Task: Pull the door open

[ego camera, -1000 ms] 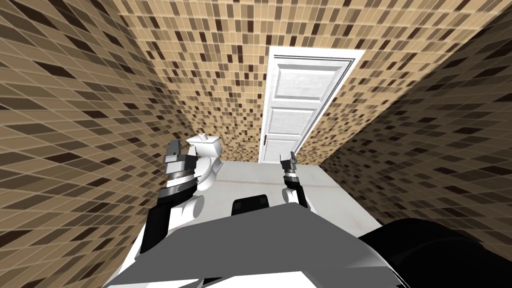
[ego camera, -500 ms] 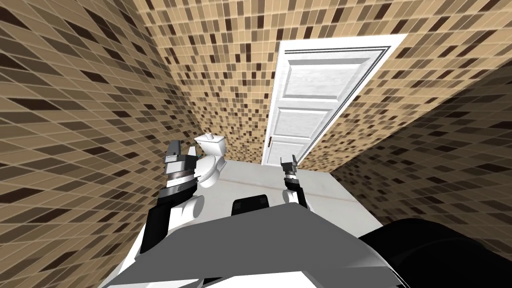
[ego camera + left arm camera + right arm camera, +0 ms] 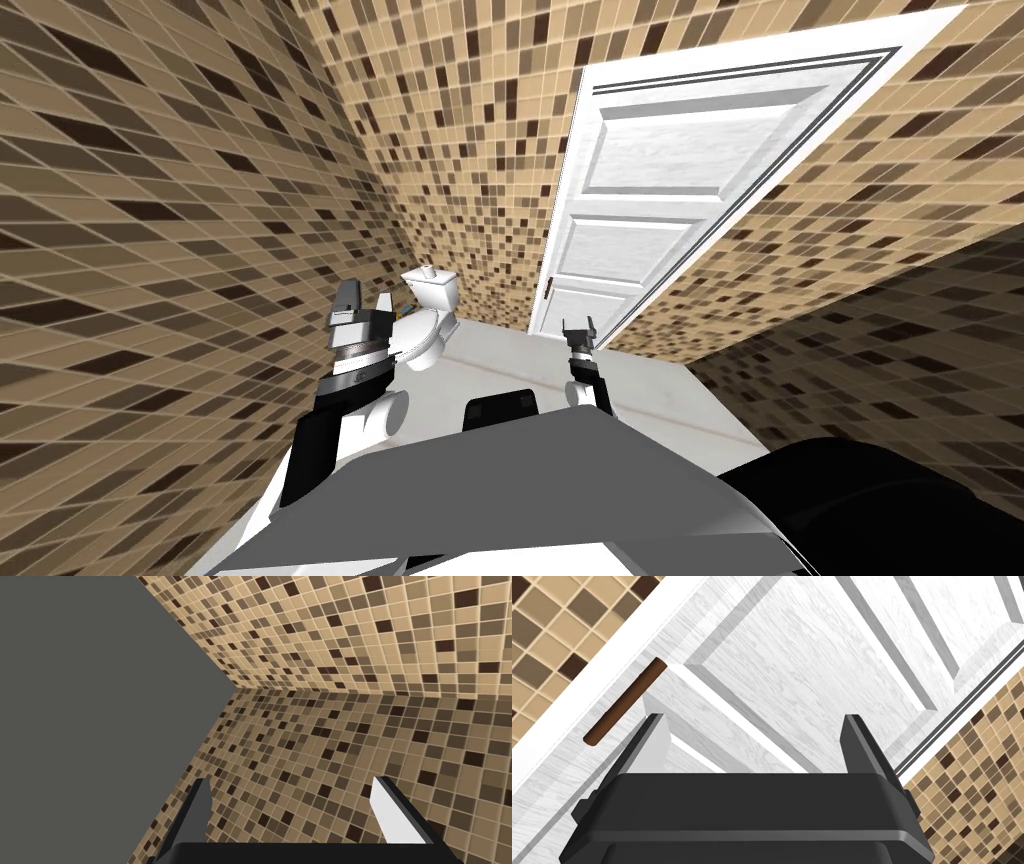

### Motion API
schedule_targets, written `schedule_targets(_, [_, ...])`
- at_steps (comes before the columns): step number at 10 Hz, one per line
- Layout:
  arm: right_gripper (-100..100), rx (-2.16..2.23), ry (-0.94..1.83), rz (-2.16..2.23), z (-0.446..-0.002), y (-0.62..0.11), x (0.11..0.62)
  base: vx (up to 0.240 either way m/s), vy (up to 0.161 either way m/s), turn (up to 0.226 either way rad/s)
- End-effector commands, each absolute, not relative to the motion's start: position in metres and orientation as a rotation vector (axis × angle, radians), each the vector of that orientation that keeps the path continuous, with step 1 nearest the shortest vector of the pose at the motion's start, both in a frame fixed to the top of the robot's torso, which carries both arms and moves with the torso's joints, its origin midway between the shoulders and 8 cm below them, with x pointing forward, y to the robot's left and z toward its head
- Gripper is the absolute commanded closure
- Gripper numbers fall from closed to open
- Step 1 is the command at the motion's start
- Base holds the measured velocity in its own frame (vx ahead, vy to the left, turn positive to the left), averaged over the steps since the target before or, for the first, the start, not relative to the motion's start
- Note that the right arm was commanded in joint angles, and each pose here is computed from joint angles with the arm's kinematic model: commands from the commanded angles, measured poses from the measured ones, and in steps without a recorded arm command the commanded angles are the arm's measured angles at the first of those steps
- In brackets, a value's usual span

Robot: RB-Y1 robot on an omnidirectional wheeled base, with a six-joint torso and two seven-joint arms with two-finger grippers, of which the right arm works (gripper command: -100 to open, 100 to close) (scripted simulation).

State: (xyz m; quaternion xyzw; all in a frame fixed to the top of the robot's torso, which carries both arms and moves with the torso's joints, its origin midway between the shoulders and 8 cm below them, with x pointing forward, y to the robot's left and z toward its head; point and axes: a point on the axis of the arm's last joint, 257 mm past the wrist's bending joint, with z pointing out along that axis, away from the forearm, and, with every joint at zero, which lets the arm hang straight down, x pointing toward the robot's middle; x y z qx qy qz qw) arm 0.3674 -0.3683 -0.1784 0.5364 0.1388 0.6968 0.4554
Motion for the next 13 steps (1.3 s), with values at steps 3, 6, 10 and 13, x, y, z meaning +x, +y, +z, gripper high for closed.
schedule_targets(3, [-100, 1.423, 0.227, 1.757, -0.208, -0.389, 0.361, 0.09, -0.043, 0.197])
schedule_targets(6, [-100, 1.496, 0.123, 1.777, -0.232, -0.407, 0.355, 0.081, -0.042, 0.179])
schedule_targets(10, [-100, 1.578, -0.024, 1.79, -0.263, -0.431, 0.343, 0.083, -0.058, 0.185])
schedule_targets(13, [-100, 1.627, -0.137, 1.792, -0.285, -0.448, 0.332, 0.081, -0.063, 0.179])
